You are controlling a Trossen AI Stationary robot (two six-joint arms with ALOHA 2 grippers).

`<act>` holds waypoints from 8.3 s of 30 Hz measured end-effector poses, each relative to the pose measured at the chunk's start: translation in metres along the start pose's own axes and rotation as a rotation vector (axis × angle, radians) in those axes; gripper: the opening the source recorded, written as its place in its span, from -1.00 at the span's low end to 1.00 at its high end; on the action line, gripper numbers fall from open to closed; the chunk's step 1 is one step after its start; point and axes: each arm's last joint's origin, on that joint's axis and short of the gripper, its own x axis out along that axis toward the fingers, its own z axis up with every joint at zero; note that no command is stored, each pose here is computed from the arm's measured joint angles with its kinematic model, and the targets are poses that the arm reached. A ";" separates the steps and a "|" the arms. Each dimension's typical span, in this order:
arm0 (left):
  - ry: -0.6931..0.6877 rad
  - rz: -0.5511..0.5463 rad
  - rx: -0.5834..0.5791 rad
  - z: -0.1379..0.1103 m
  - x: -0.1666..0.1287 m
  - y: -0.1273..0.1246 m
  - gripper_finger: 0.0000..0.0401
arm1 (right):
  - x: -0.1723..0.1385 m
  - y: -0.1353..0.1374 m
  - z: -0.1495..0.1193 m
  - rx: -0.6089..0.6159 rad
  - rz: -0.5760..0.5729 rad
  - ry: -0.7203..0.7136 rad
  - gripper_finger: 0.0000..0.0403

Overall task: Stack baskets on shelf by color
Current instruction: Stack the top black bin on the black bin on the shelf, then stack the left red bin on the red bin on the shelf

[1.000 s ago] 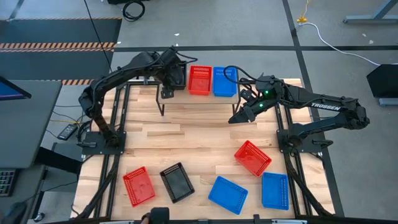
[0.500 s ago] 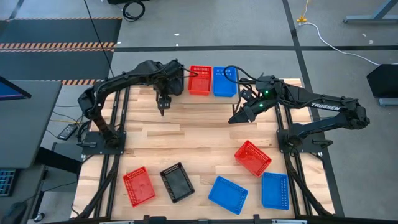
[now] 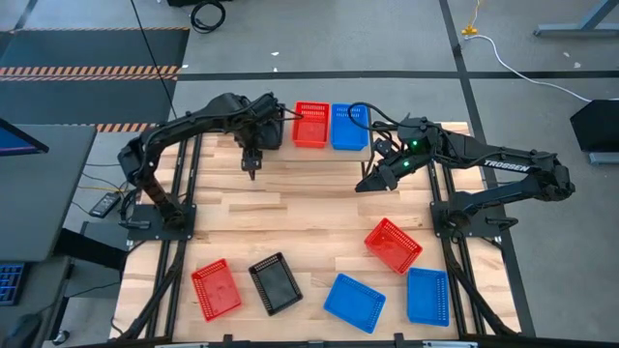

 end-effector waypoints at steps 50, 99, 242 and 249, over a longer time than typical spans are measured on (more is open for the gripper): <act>0.007 -0.402 -0.446 0.062 -0.027 -0.358 0.03 | -0.026 -0.019 -0.011 -0.093 0.005 0.190 0.06; 0.267 0.054 -0.462 -0.059 0.024 -0.488 -0.01 | -0.025 -0.023 -0.014 -0.100 -0.030 0.221 0.06; -0.462 0.220 0.002 0.099 -0.115 -0.044 -0.98 | -0.047 -0.046 0.011 0.158 -0.236 -0.053 0.06; -0.349 0.234 0.102 0.122 -0.071 -0.022 -0.97 | -0.046 -0.045 0.010 0.167 -0.233 -0.049 0.06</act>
